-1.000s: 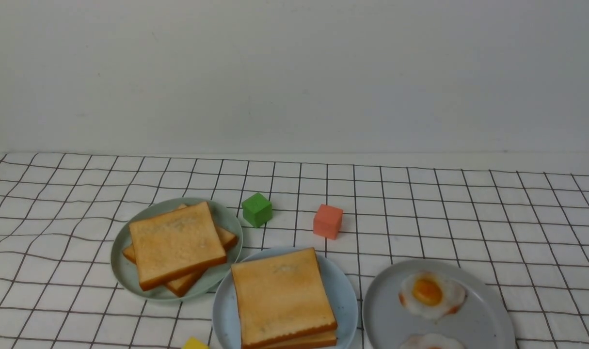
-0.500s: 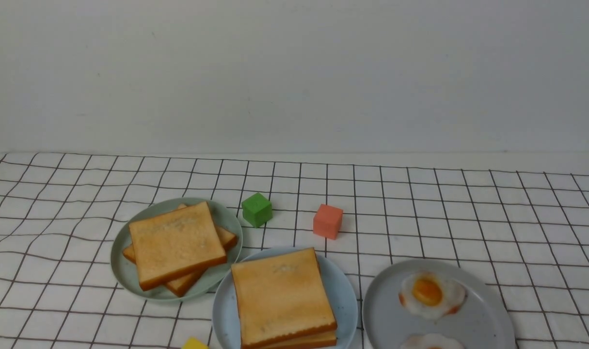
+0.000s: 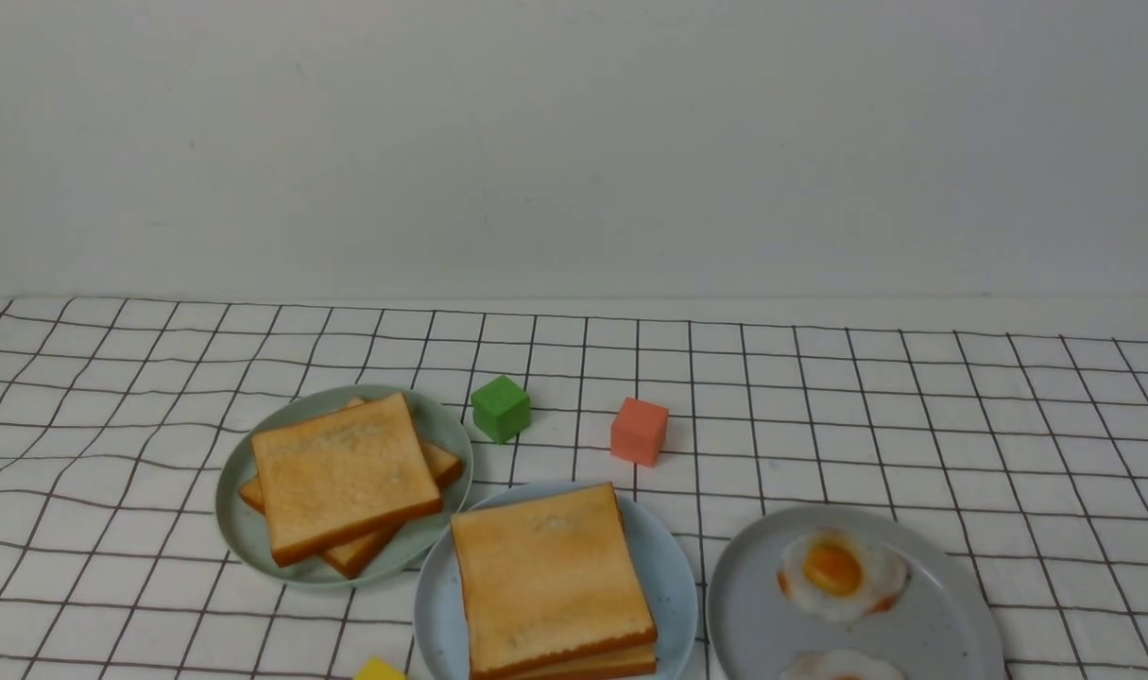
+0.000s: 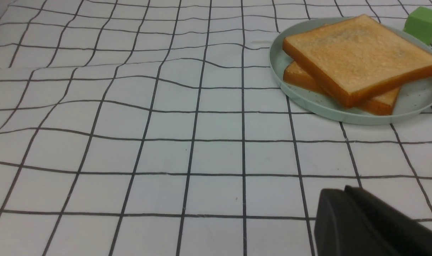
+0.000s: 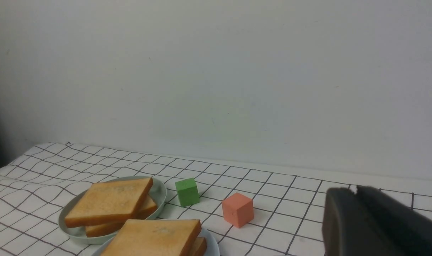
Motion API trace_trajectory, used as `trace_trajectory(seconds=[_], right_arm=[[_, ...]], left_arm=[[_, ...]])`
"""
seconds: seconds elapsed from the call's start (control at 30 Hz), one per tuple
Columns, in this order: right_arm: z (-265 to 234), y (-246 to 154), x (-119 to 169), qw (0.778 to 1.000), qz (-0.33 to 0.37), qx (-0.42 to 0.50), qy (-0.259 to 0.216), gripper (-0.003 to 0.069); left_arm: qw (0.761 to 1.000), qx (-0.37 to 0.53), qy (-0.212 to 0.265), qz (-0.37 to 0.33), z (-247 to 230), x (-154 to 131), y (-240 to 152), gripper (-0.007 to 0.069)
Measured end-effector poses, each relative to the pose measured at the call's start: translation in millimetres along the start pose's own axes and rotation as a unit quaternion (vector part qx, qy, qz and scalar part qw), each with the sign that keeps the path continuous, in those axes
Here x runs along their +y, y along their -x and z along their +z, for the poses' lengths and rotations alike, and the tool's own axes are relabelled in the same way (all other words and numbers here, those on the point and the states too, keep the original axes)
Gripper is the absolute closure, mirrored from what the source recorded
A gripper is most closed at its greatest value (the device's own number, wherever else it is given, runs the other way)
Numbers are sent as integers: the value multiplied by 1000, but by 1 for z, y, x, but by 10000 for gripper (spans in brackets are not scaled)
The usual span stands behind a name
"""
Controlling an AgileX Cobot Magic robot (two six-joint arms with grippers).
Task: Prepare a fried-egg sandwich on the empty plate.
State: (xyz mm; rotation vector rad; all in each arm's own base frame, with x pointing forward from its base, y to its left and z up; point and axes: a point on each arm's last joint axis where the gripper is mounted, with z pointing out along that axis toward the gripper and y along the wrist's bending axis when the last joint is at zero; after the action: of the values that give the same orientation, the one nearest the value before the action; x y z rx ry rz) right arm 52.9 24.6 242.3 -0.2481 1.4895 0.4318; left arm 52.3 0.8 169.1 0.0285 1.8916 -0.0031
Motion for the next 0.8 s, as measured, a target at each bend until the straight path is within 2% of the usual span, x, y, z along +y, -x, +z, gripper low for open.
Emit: trace_trajectory(seconds=[0.1, 0.2, 0.27, 0.3, 0.37, 0.4, 0.43, 0.5, 0.67, 0.8], right_arm=[[-1, 0, 0, 1000, 0, -2, 0, 581], [-3, 2, -2, 1000, -2, -13, -22, 577], [-4, 1, -9, 996, -7, -15, -85, 573], [-4, 2, -10, 996, -8, -16, -91, 573], [-6, -3, -18, 987, -8, 9, -162, 568], [-6, -4, -18, 986, -7, 12, -167, 568], [-7, -10, -22, 980, -4, 31, -198, 566], [-9, -24, -27, 971, 5, 68, -231, 563], [-16, -65, -30, 954, 30, 156, -254, 557], [-17, -65, -30, 954, 30, 156, -255, 554]], left_arm=[[1000, -1, 0, 0, 0, 0, 0, 594], [1000, -1, 0, 0, 0, 0, 0, 589], [1000, -1, 0, 0, 0, 0, 0, 587], [1000, -1, 0, 0, 0, 0, 0, 586], [1000, -1, 0, 0, 0, 0, 0, 586], [1000, -1, 0, 0, 0, 0, 0, 586], [1000, -1, 0, 0, 0, 0, 0, 585], [1000, -1, 0, 0, 0, 0, 0, 581], [1000, 0, 0, 0, 0, 0, 0, 575], [1000, 0, 0, -1, 0, 0, 0, 575]])
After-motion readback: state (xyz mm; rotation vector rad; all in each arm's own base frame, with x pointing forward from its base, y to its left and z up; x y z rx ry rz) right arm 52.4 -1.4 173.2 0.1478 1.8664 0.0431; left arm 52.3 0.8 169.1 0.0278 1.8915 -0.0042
